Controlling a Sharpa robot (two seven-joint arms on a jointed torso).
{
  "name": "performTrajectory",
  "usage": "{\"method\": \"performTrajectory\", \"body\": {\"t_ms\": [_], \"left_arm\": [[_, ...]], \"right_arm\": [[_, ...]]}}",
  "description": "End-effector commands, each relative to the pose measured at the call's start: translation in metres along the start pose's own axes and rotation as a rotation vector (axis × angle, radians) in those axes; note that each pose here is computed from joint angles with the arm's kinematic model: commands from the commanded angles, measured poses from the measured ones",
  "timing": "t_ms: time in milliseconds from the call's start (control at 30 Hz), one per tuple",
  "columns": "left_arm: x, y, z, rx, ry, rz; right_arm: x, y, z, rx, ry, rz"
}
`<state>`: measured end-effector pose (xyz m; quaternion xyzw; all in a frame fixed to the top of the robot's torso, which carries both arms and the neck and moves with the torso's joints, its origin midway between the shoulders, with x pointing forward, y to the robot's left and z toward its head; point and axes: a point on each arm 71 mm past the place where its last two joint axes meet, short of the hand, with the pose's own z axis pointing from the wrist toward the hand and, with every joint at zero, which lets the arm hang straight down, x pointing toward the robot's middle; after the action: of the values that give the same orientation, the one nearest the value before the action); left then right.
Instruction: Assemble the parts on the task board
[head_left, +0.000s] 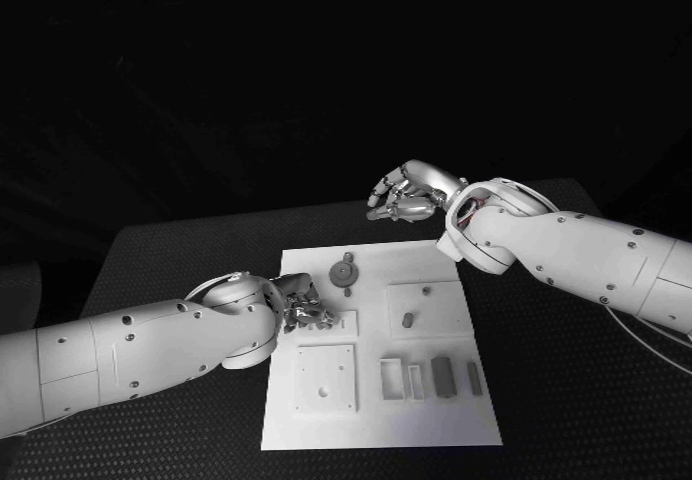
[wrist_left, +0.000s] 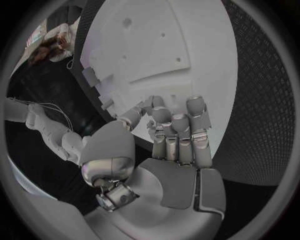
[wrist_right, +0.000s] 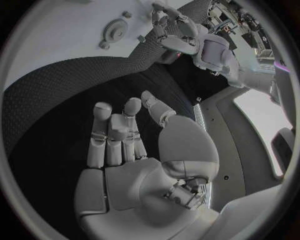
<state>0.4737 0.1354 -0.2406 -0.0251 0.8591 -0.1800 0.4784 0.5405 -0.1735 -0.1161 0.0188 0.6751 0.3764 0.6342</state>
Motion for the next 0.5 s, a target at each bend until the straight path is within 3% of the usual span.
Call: {"method": "performTrajectory", "body": {"t_ms": [33,500], "left_arm": [[-0.0006,-0.0024,-0.0001,0.008,-0.017,0.009],[-0.0016,-0.0049,-0.0002,0.019,-0.038,0.022]], "right_arm": [[0.0007,0.0007,-0.0003,-0.007,0.009,0.003],[0.0007,0.0007,-0.0004,-0.007,0.010,0.003]]}}
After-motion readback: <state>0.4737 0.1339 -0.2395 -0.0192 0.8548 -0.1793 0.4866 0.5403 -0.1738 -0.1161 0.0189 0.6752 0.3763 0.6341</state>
